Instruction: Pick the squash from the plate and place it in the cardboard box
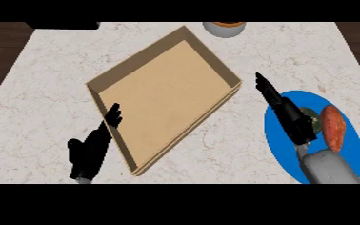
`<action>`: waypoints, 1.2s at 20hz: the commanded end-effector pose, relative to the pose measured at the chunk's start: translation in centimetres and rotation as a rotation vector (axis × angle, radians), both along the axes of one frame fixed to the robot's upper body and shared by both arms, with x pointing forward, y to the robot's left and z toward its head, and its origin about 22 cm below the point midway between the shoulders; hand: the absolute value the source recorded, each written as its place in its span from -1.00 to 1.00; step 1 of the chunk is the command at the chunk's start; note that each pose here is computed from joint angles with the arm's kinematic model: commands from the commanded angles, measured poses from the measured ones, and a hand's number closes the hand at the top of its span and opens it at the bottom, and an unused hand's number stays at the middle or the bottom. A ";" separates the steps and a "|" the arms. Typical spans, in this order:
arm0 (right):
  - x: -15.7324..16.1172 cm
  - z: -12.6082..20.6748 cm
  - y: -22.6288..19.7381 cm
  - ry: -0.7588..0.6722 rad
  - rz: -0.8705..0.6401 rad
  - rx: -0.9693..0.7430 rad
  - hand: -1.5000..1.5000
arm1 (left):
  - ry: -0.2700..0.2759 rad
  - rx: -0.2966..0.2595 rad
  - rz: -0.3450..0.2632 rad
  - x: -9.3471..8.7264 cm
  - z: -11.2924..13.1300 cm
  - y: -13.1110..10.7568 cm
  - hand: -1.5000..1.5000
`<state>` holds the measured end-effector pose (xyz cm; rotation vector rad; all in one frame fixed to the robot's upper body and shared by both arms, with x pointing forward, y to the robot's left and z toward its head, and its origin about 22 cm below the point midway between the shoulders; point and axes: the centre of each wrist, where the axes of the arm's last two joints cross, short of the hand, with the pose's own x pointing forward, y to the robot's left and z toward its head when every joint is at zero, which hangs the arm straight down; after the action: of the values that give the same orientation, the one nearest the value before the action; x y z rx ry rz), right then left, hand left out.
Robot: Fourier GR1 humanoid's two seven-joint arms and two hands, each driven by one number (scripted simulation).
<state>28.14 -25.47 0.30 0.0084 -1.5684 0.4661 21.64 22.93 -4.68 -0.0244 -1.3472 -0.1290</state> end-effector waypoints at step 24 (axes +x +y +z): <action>-4.2 3.4 -25.5 -0.319 0.118 -0.488 -1.00 | -0.128 0.523 0.288 5.2 7.6 12.4 0.00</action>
<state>23.74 -48.60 1.04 -0.2916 -1.8011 0.7272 25.83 35.14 1.63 0.6150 -1.3968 -0.2398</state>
